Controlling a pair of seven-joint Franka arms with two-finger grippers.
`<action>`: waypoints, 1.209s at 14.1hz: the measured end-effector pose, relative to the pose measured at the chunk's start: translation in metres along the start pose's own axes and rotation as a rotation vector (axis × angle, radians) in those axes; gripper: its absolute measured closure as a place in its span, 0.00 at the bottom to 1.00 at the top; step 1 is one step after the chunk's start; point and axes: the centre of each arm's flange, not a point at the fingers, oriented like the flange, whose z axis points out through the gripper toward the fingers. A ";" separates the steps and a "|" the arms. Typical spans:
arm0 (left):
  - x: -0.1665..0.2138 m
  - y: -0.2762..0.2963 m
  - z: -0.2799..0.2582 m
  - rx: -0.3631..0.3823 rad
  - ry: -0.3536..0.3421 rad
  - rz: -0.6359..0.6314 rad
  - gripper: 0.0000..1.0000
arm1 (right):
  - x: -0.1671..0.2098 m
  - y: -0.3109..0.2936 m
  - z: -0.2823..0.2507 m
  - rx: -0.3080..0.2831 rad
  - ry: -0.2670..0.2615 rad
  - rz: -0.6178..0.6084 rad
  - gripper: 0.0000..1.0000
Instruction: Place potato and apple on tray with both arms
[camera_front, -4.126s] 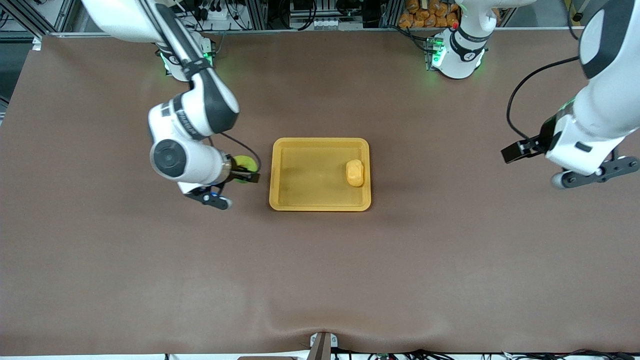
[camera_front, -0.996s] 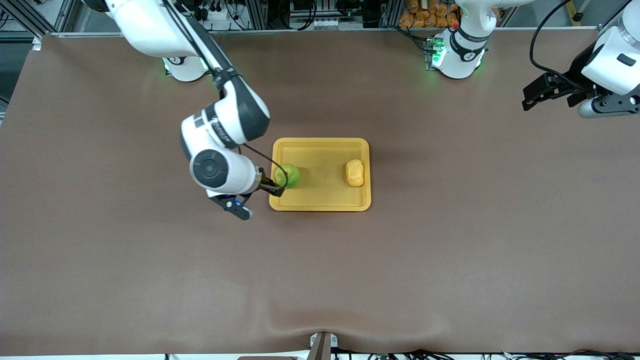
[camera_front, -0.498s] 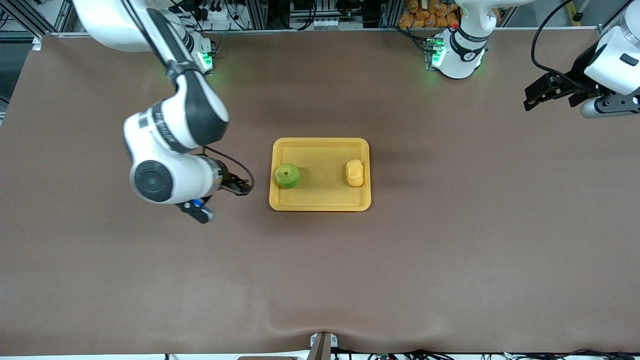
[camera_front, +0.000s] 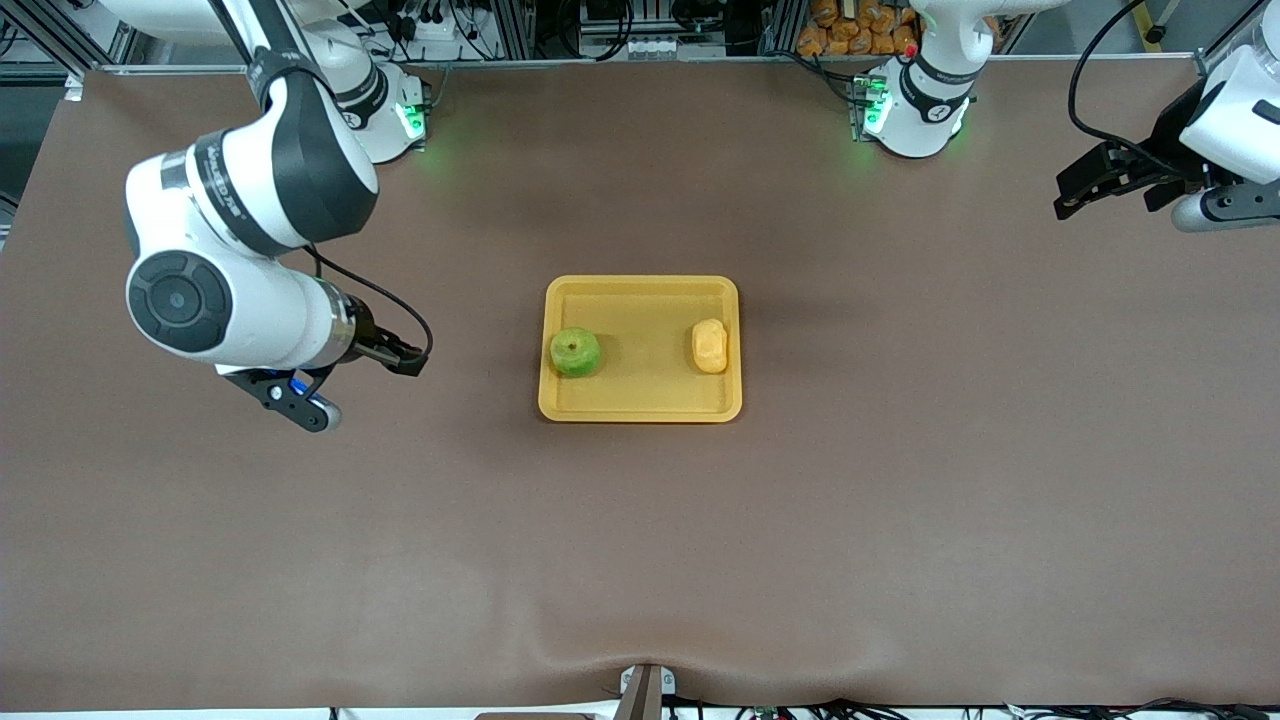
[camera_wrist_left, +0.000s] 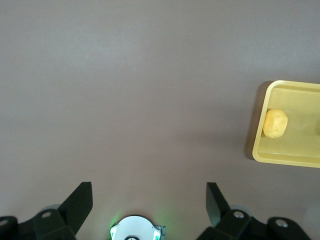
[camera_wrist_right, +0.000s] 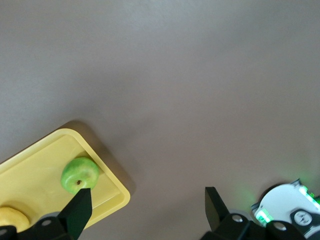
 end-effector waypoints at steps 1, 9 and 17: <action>0.000 0.000 0.000 0.000 0.001 0.000 0.00 | 0.001 0.005 -0.004 0.000 0.003 -0.040 0.00; 0.000 -0.002 -0.004 0.000 0.008 0.009 0.00 | 0.045 0.101 -0.063 0.067 0.047 -0.172 0.00; -0.001 -0.003 -0.006 -0.001 0.013 0.018 0.00 | 0.050 0.175 -0.104 0.116 0.098 -0.233 0.00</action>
